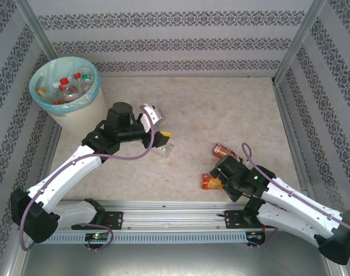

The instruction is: Put the plastic bottles in the bin

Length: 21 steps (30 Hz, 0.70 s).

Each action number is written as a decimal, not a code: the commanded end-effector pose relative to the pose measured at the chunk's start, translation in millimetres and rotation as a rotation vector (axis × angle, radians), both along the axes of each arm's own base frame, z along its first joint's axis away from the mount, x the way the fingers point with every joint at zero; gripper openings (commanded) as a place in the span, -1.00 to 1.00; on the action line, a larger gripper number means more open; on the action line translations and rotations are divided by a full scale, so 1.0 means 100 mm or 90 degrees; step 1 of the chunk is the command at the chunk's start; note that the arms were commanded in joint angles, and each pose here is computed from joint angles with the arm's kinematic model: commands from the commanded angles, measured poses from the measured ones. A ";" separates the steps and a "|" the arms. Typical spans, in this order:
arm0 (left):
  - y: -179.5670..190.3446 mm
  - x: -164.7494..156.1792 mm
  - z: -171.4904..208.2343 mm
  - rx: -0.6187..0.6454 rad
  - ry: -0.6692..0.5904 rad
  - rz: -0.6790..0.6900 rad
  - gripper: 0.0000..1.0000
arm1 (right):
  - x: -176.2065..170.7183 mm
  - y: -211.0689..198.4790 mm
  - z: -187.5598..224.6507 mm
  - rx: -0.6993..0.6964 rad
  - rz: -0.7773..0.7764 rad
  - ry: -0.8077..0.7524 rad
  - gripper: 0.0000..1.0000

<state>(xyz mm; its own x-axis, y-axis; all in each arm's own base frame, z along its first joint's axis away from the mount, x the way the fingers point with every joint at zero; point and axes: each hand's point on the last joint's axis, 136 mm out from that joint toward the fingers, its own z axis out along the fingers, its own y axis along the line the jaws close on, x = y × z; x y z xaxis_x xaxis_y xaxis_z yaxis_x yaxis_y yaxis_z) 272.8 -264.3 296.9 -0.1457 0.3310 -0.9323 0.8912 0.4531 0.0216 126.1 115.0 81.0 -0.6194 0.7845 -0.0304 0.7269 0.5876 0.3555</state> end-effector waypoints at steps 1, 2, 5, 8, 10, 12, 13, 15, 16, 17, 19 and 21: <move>-0.01 -0.06 0.18 -0.013 -0.056 -0.011 0.24 | 0.03 -0.04 -0.07 -0.001 -0.069 0.001 0.78; 0.00 -0.07 0.18 -0.013 -0.059 -0.010 0.24 | 0.04 -0.04 -0.08 -0.002 -0.076 -0.001 0.77; 0.02 -0.09 0.20 -0.013 -0.066 -0.007 0.24 | 0.09 0.00 -0.16 0.011 -0.096 -0.004 0.75; 0.03 -0.08 0.20 -0.012 -0.066 -0.004 0.25 | 0.13 0.09 -0.26 0.033 -0.106 -0.001 0.72; 0.03 -0.08 0.19 -0.012 -0.065 -0.005 0.25 | 0.16 0.14 -0.31 0.036 -0.106 0.001 0.71; 0.03 -0.09 0.20 -0.013 -0.067 -0.005 0.25 | 0.20 0.20 -0.33 0.041 -0.101 0.003 0.71; 0.03 -0.08 0.20 -0.012 -0.066 -0.004 0.25 | 0.21 0.24 -0.35 0.043 -0.097 0.007 0.71; 0.03 -0.08 0.20 -0.012 -0.067 -0.003 0.26 | 0.23 0.29 -0.40 0.046 -0.096 0.016 0.71; 0.04 -0.08 0.21 -0.014 -0.068 0.001 0.26 | 0.25 0.32 -0.43 0.050 -0.096 0.019 0.71; 0.04 -0.06 0.21 -0.015 -0.066 0.007 0.26 | 0.26 0.34 -0.45 0.053 -0.096 0.022 0.71; 0.05 -0.04 0.21 -0.015 -0.061 0.018 0.26 | 0.29 0.38 -0.50 0.056 -0.096 0.029 0.70; 0.06 -0.04 0.20 -0.013 -0.059 0.021 0.26 | 0.32 0.40 -0.53 0.056 -0.091 0.034 0.62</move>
